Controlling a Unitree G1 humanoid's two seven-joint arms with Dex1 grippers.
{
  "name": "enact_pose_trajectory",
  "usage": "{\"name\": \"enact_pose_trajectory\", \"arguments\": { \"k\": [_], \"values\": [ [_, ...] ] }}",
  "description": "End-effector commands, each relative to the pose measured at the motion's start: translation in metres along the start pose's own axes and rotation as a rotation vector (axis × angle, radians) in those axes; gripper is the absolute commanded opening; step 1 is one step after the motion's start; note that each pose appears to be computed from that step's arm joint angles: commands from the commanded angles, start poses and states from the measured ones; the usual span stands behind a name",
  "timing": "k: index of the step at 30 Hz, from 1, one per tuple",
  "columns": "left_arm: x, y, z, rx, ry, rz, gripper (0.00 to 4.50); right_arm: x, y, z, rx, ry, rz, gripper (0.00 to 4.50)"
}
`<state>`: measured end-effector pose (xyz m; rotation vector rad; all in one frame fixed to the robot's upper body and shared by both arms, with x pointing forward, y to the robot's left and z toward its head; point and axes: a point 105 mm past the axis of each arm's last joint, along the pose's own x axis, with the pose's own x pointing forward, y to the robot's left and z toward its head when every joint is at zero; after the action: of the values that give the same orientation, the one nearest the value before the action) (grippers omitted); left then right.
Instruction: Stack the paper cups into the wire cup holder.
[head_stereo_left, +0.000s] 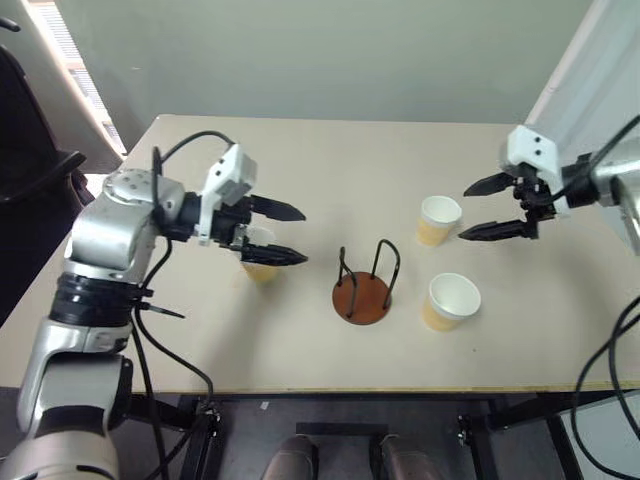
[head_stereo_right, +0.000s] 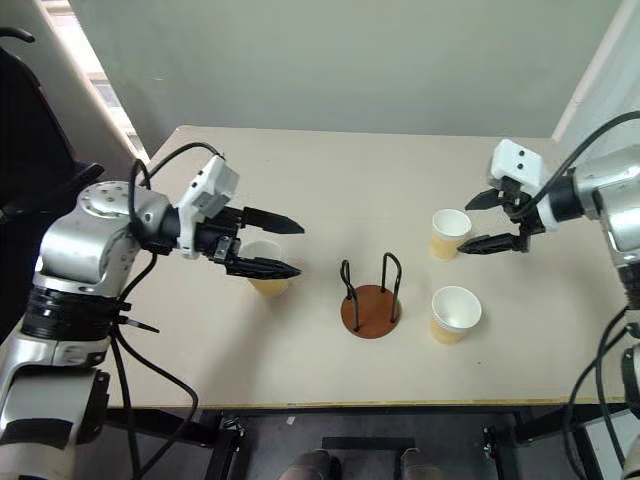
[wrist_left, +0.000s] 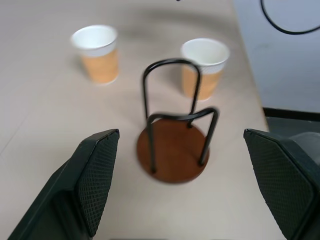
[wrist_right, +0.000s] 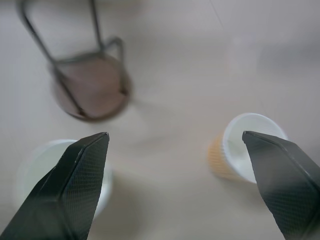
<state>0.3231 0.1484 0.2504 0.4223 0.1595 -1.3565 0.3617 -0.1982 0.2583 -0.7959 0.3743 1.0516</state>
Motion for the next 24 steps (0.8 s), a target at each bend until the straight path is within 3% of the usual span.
{"name": "enact_pose_trajectory", "arguments": {
  "k": [1,21,24],
  "values": [
    [-0.019,0.006,0.009,0.037,-0.009,0.072,4.31,0.000,-0.015,-0.003,-0.085,0.071,-0.045,4.44],
    [-0.030,0.011,0.004,0.050,0.017,0.120,4.31,0.063,-0.036,-0.038,-0.244,0.333,-0.026,4.44],
    [-0.032,0.011,0.001,0.047,0.027,0.121,4.32,0.069,-0.035,-0.036,-0.260,0.330,-0.023,3.52]
  ]
}}
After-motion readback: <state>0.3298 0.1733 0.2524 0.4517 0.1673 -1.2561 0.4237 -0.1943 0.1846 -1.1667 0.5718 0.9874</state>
